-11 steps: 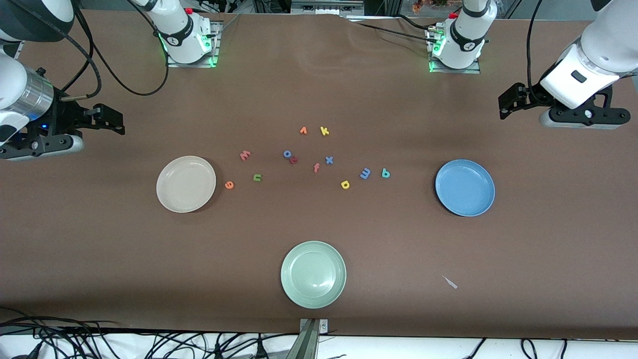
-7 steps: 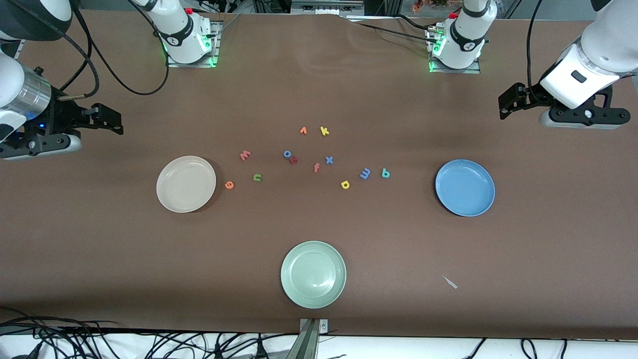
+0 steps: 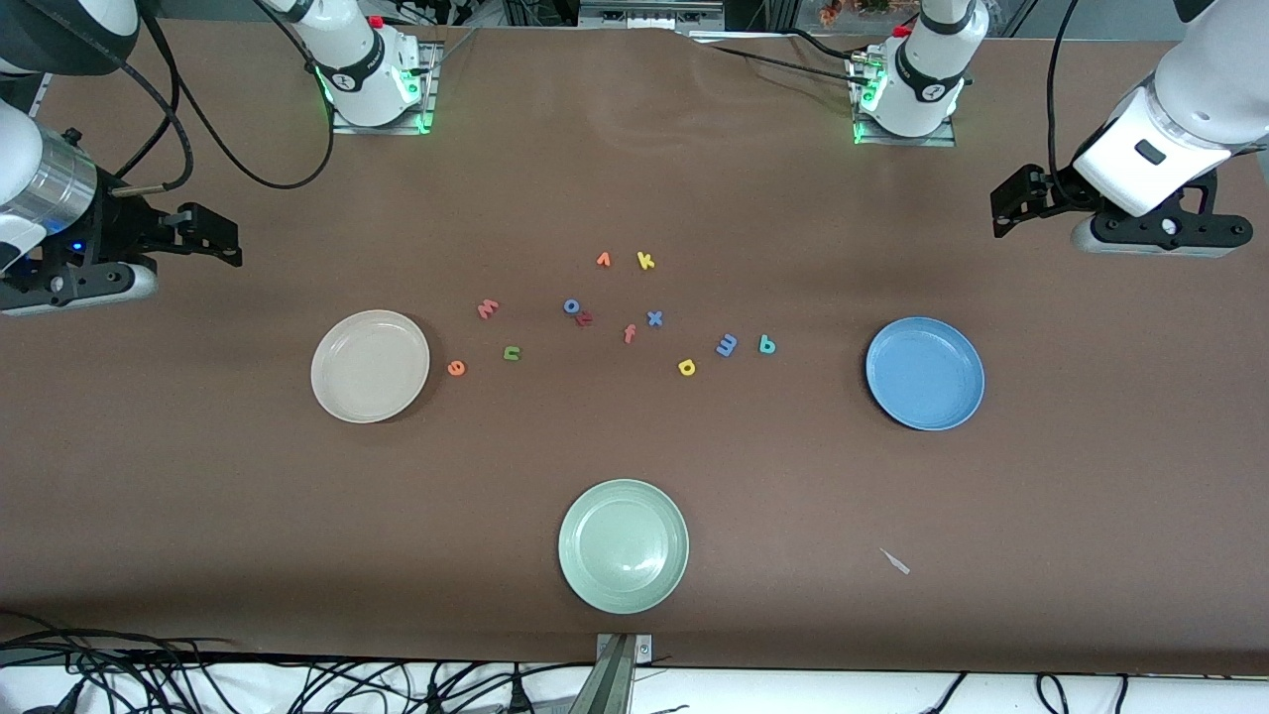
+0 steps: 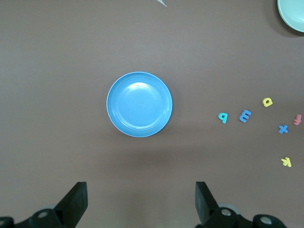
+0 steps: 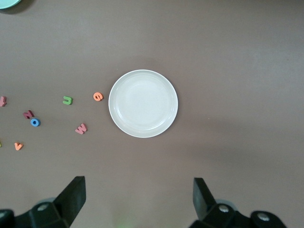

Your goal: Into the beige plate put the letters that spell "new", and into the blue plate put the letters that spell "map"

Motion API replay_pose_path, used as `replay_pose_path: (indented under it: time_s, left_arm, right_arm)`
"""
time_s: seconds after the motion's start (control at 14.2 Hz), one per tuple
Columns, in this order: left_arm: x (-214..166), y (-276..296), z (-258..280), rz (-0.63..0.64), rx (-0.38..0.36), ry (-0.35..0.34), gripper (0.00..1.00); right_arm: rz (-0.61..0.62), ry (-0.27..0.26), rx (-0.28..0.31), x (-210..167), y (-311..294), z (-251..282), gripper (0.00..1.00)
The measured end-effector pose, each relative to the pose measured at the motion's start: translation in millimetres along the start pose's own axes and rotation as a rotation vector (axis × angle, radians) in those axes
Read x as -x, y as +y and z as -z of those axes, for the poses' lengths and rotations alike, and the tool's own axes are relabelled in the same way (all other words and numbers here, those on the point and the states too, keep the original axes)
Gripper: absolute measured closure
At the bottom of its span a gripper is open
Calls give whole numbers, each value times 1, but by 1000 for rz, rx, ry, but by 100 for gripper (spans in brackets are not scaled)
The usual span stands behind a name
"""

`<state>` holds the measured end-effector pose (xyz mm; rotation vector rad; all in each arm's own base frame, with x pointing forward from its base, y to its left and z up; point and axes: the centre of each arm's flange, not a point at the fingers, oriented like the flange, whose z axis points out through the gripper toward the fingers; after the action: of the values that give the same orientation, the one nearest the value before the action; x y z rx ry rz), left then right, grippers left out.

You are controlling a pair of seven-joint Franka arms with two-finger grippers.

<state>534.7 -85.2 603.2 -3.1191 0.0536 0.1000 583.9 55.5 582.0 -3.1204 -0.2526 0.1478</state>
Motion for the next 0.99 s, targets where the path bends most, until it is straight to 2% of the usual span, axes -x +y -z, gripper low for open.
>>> replay_pose_path:
  time_s: [0.99]
  left_arm:
    - [0,4,0,-7,0,0,0]
  right_arm:
    - [1,12,-1,-1,-1,1,0]
